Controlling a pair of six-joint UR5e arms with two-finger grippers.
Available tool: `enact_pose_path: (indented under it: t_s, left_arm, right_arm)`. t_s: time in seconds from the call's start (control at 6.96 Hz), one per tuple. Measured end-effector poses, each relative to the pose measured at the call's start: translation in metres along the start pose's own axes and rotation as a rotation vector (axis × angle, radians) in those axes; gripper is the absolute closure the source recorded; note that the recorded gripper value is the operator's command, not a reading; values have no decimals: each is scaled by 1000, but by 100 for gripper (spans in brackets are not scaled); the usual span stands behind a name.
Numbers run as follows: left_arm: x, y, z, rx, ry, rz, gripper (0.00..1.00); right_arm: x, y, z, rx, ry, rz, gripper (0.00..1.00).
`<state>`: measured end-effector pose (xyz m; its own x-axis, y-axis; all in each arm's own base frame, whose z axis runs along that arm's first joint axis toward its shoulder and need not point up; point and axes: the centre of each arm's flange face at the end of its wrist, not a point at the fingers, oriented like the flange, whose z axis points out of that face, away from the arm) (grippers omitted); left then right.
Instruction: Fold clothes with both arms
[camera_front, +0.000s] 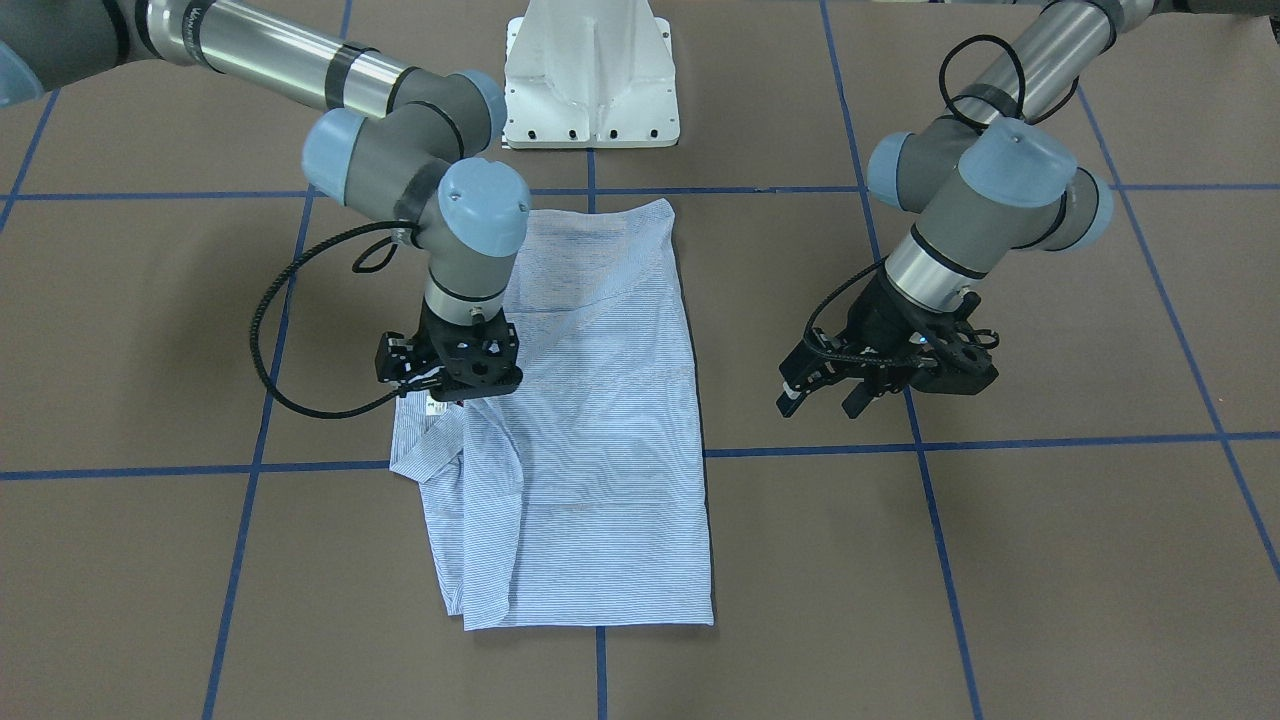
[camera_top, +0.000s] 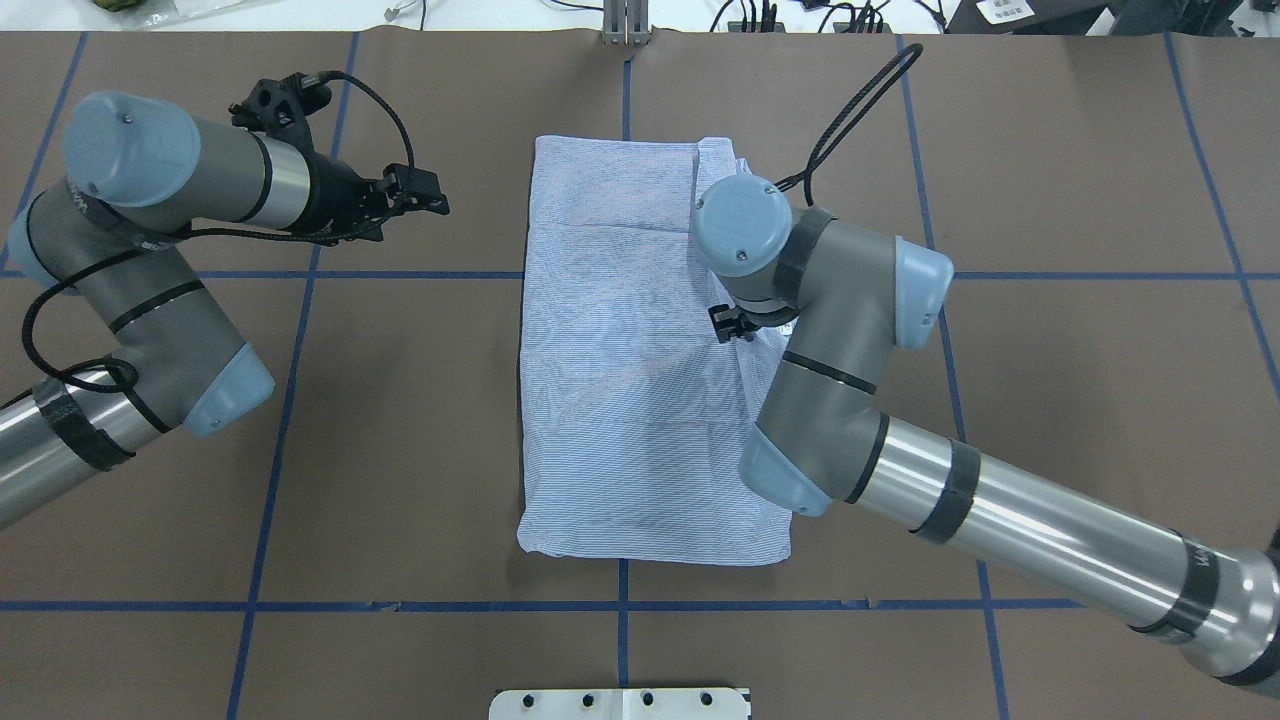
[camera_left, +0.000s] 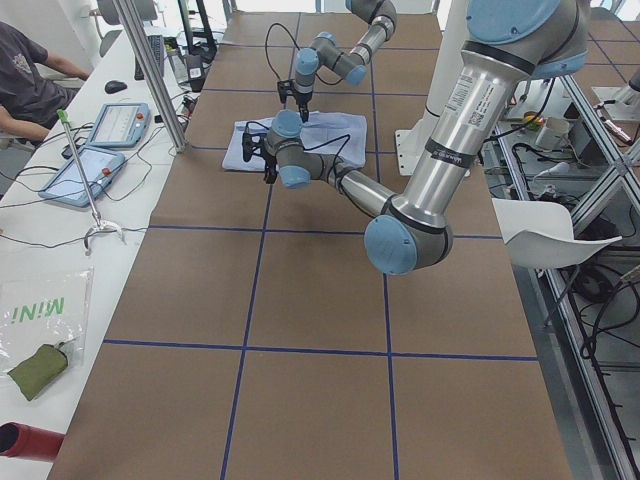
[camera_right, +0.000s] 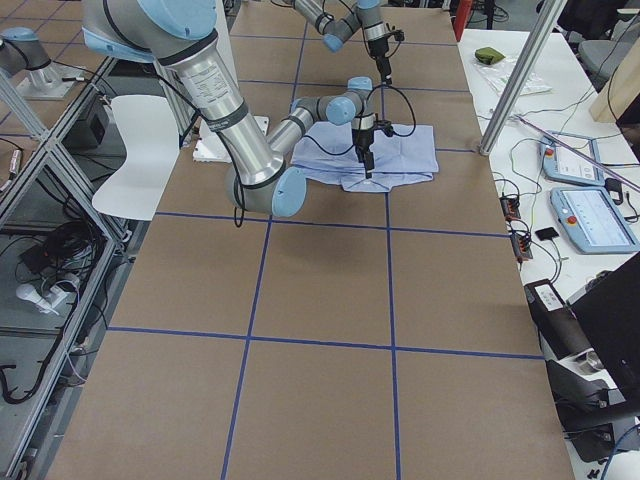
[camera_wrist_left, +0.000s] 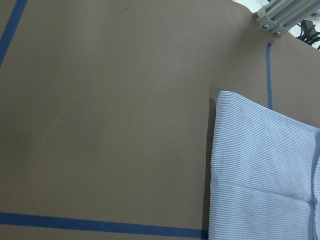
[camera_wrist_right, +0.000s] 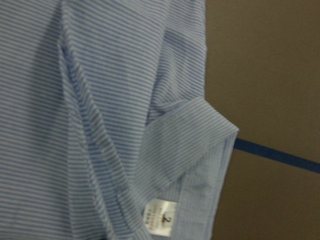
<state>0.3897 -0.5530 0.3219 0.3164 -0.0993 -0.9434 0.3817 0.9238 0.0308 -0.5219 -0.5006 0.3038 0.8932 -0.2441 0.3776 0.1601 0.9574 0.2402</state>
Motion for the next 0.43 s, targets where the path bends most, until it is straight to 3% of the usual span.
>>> enact_pose_path:
  t_s: [0.43]
  left_arm:
    - [11, -1, -3, 2, 15, 3, 0]
  right_arm:
    - [79, 25, 12, -12, 41, -47, 0]
